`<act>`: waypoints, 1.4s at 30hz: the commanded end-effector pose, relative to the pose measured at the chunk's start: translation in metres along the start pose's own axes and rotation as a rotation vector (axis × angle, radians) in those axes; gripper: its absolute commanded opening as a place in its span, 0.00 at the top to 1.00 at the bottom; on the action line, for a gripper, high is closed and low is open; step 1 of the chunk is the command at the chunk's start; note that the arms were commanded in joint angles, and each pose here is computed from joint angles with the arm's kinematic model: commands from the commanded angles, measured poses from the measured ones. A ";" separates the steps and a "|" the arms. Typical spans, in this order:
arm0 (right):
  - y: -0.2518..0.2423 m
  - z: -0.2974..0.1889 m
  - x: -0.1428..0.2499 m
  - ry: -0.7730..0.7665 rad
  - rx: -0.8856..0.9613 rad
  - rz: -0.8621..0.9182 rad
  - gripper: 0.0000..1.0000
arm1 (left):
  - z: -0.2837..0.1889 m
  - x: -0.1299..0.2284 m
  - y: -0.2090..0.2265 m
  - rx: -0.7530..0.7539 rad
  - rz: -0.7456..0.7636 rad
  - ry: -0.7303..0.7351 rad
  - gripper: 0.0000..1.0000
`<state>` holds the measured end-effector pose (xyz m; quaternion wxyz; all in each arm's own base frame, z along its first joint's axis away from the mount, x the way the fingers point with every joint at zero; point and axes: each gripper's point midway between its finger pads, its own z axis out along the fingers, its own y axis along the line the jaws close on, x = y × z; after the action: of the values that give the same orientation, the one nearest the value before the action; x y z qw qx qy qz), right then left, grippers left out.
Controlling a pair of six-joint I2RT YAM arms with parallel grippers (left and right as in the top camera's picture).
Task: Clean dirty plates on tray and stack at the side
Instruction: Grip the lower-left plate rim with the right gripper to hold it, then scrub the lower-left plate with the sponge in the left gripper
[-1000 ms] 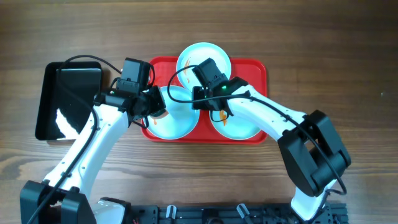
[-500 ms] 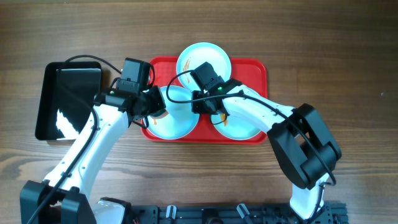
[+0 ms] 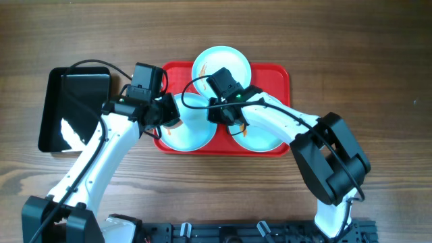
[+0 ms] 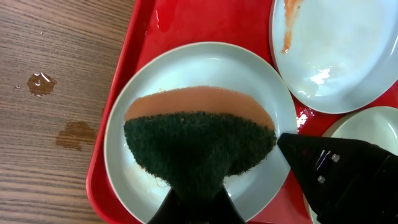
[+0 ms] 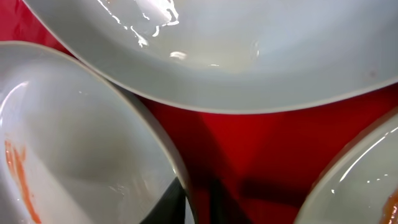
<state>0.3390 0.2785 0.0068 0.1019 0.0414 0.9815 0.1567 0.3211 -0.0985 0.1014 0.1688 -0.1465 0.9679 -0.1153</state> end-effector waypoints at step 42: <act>0.000 0.007 0.002 0.015 0.010 0.008 0.96 | 0.110 0.034 -0.026 0.035 0.059 0.192 0.96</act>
<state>0.3375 0.2801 0.0068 0.0995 0.0431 0.9814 0.1584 0.3413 -0.1505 0.0082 0.0990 -0.1044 0.9791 -0.1436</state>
